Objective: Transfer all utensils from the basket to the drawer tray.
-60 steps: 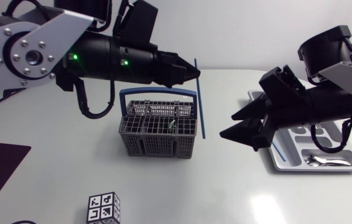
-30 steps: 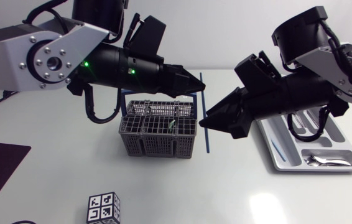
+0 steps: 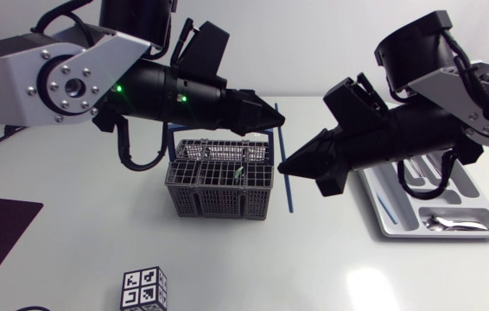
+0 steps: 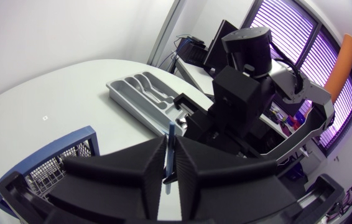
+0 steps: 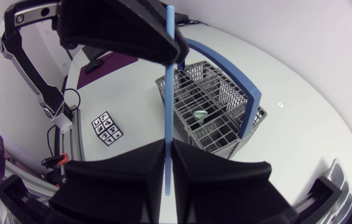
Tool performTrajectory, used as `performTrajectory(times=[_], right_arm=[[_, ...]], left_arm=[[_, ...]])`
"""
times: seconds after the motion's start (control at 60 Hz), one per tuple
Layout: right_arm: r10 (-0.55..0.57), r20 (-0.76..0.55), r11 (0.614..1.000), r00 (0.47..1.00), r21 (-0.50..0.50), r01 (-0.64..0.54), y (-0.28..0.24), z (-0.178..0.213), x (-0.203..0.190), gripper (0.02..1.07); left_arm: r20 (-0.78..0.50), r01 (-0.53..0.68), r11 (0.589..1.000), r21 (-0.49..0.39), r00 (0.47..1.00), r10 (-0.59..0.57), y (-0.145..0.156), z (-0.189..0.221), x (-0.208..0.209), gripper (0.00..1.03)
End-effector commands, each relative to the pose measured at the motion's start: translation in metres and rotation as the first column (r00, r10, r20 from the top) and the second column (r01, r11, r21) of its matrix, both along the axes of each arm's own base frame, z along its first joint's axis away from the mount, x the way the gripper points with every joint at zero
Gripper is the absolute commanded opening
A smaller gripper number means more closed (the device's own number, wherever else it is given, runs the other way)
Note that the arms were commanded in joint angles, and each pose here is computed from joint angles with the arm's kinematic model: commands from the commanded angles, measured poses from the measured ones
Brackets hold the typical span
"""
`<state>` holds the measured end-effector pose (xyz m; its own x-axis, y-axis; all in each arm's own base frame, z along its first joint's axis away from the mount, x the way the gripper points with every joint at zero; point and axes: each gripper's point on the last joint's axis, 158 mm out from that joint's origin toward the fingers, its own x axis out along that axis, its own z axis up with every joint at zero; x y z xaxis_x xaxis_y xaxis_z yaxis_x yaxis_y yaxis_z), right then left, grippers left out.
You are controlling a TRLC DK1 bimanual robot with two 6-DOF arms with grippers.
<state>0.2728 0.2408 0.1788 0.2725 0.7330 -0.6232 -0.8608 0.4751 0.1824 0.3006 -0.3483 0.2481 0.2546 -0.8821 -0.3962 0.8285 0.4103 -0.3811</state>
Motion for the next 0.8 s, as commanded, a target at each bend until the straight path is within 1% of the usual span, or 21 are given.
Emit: performTrajectory(times=[0.0, 0.067, 0.117, 0.183, 0.283, 0.317, 0.383, 0.417, 0.483, 0.533, 0.6, 0.633, 0.683, 0.783], right_arm=[[0.010, -0.052, 1.000, 0.999, -0.014, -0.010, -0.001, -0.015, -0.014, 0.08], [0.012, -0.060, 1.000, 0.998, -0.028, -0.014, -0.005, -0.021, -0.017, 0.08], [-0.004, -0.066, 0.999, 0.998, -0.037, 0.002, -0.013, -0.025, -0.016, 0.08], [-0.036, -0.075, 0.998, 0.997, -0.055, 0.032, -0.028, -0.033, -0.012, 0.08], [-0.104, -0.080, 0.993, 0.991, -0.069, 0.099, -0.052, -0.038, -0.001, 0.08], [-0.135, -0.079, 0.989, 0.988, -0.078, 0.129, -0.065, -0.041, 0.005, 0.08], [-0.218, -0.078, 0.973, 0.973, -0.091, 0.210, -0.093, -0.045, 0.020, 0.08], [-0.269, -0.086, 0.960, 0.959, -0.103, 0.260, -0.112, -0.050, 0.029, 0.08], [-0.346, -0.095, 0.934, 0.933, -0.123, 0.334, -0.142, -0.057, 0.042, 0.08], [-0.406, -0.106, 0.909, 0.907, -0.145, 0.390, -0.165, -0.065, 0.052, 0.08], [-0.485, -0.109, 0.866, 0.867, -0.193, 0.460, -0.199, -0.077, 0.063, 0.08], [-0.510, -0.115, 0.851, 0.852, -0.208, 0.481, -0.210, -0.082, 0.067, 0.08], [-0.557, -0.113, 0.818, 0.823, -0.248, 0.519, -0.232, -0.091, 0.072, 0.08], [-0.612, -0.127, 0.776, 0.781, -0.286, 0.561, -0.257, -0.107, 0.080, 0.08]], left_arm=[[0.028, -0.026, 0.999, -0.047, 0.999, 0.027, 0.005, 0.027, 0.009, 0.37], [0.057, -0.046, 0.996, -0.073, 0.997, 0.050, 0.012, 0.042, 0.015, 0.52], [0.069, -0.072, 0.993, -0.092, 0.994, 0.079, 0.020, 0.053, 0.022, 0.57], [0.086, -0.105, 0.989, -0.105, 0.990, 0.114, 0.029, 0.062, 0.031, 0.58], [0.100, -0.142, 0.985, -0.103, 0.983, 0.152, 0.040, 0.064, 0.040, 0.59], [0.102, -0.176, 0.980, -0.093, 0.977, 0.185, 0.048, 0.063, 0.049, 0.59], [0.109, -0.182, 0.981, -0.067, 0.976, 0.189, 0.051, 0.056, 0.051, 0.59], [0.133, -0.212, 0.977, -0.016, 0.968, 0.213, 0.056, 0.047, 0.055, 0.59], [0.154, -0.221, 0.975, 0.031, 0.965, 0.214, 0.058, 0.038, 0.055, 0.59], [0.182, -0.233, 0.969, 0.087, 0.960, 0.215, 0.060, 0.026, 0.055, 0.59], [0.209, -0.242, 0.955, 0.170, 0.956, 0.205, 0.059, 0.010, 0.053, 0.59], [0.213, -0.247, 0.949, 0.196, 0.955, 0.204, 0.060, 0.003, 0.054, 0.59], [0.212, -0.249, 0.937, 0.244, 0.957, 0.199, 0.061, -0.010, 0.054, 0.59], [0.224, -0.246, 0.914, 0.324, 0.958, 0.179, 0.059, -0.029, 0.050, 0.59]])
